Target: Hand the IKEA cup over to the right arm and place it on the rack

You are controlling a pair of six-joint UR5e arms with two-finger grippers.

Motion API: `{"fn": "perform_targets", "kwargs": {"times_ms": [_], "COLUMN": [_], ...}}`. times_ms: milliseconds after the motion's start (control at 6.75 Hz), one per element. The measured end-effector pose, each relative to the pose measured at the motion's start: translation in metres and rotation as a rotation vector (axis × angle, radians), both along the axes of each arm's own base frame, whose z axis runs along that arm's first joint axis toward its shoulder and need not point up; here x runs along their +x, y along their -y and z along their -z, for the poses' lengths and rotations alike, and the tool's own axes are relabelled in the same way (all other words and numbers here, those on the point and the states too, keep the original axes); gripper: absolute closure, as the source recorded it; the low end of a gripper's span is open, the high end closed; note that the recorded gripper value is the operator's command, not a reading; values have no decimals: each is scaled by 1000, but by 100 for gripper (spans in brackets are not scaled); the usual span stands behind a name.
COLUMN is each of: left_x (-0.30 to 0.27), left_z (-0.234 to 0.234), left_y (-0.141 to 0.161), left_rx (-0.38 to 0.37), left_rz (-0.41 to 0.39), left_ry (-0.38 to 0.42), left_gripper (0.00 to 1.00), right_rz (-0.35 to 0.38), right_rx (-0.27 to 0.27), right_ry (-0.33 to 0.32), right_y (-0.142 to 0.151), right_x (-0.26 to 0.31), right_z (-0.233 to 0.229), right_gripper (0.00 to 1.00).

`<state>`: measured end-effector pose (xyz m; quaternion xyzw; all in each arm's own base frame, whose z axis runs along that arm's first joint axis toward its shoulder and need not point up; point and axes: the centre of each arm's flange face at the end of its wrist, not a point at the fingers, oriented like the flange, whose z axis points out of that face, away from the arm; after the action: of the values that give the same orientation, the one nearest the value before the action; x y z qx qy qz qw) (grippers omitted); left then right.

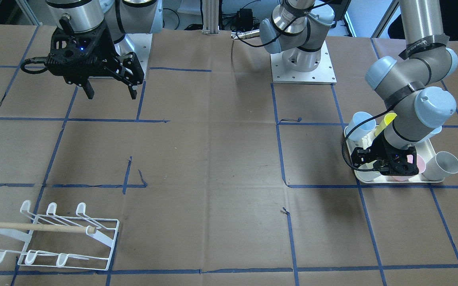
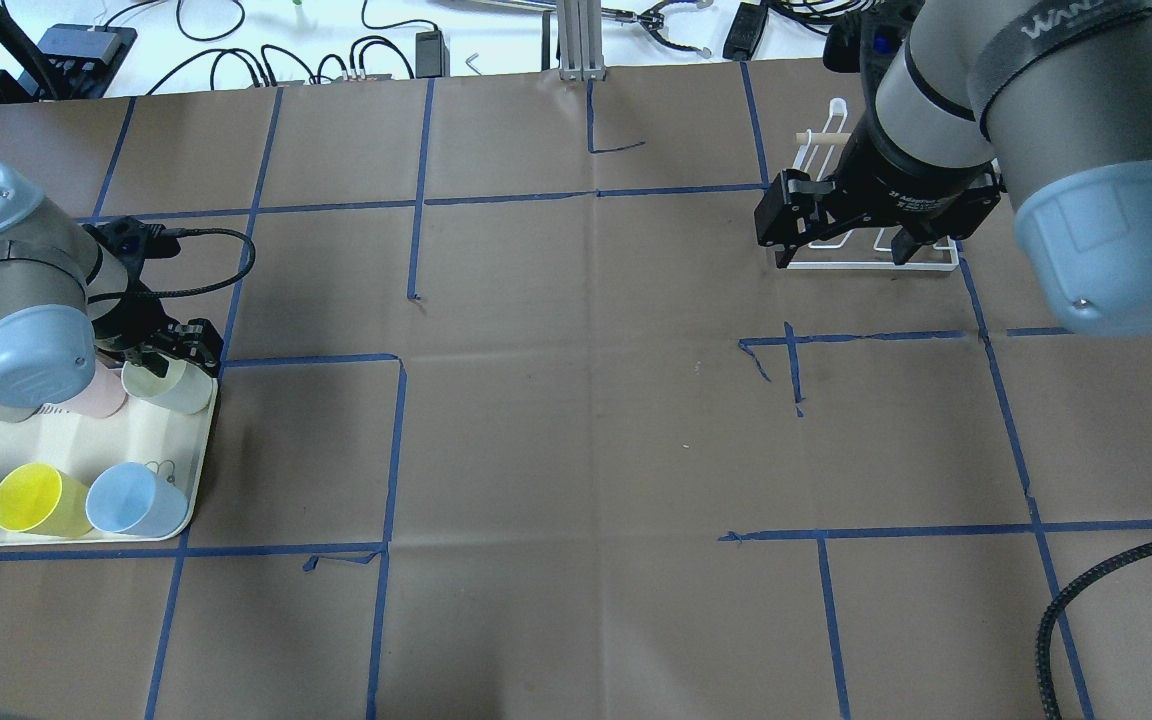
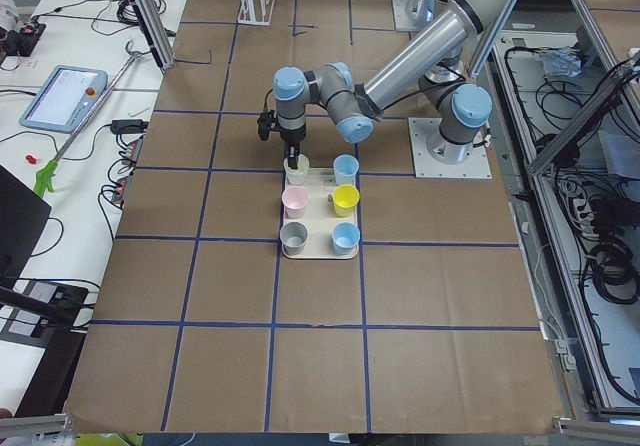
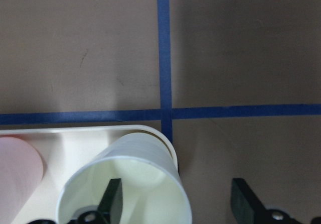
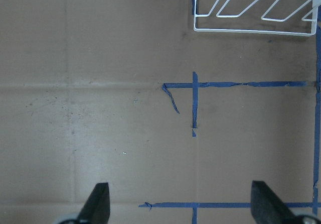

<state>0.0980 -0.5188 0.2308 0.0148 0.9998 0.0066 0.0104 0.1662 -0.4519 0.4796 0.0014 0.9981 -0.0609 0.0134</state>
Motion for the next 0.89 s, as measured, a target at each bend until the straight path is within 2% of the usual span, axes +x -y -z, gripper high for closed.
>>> {"fn": "perform_targets", "kwargs": {"times_ms": [148,593,889], "left_x": [1,6,7], "left_z": [-3,-15,-52], "left_y": [1,3,3], "left_rx": [-2,-9,-34], "left_rz": [1,5,7], "left_ry": [2,46,77], "left_gripper": [100,100,100], "right_rz": [0,0,-1], "right_rx": [0,1,1], "right_ry": [0,0,0], "right_y": [0,0,0], "right_x": [0,0,0], "right_z": [0,1,0], "right_gripper": [0,0,0]}}
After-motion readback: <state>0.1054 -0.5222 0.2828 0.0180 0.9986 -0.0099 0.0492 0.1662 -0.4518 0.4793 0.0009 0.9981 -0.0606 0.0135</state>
